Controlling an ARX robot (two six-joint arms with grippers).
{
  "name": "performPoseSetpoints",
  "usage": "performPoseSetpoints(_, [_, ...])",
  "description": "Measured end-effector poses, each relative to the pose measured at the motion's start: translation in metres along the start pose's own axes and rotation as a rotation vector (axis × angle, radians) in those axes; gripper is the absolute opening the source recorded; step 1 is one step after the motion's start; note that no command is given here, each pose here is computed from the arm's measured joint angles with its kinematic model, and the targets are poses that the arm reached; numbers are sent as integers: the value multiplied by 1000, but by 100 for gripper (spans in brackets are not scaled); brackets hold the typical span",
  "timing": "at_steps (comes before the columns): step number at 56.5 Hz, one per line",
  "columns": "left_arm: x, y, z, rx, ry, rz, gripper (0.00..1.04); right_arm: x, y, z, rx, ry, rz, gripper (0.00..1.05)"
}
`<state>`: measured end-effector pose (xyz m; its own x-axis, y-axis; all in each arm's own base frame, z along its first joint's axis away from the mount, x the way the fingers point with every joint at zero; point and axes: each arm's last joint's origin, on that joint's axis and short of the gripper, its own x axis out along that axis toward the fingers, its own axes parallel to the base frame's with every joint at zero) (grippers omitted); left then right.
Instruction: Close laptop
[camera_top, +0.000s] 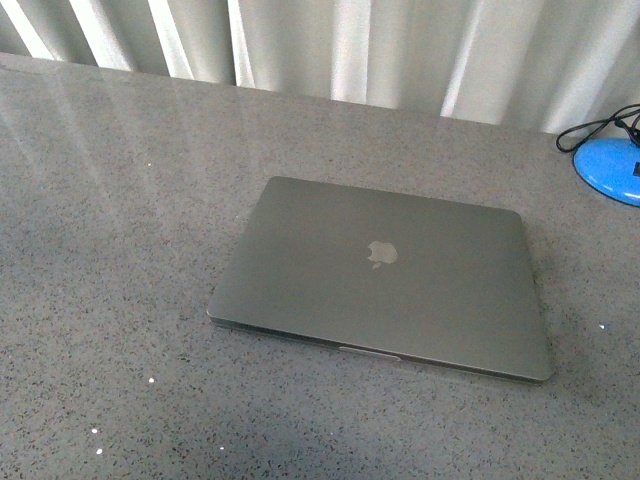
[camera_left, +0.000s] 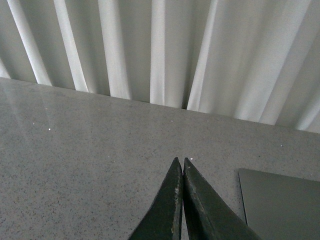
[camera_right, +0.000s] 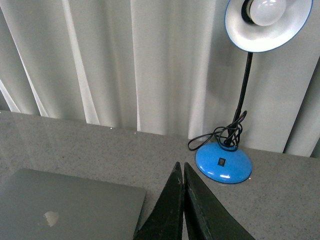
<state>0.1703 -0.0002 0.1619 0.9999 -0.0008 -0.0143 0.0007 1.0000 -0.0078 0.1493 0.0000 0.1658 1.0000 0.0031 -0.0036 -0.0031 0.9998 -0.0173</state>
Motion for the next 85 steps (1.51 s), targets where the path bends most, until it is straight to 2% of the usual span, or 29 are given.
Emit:
performPoseSetpoints(33, [-34,0,7,0,-25,0,4,-25,0,9,4,-30,-1,1])
performPoseSetpoints(85, [-66,0,8,0,-21,1,4,-53,0,6,7,-27,-3,1])
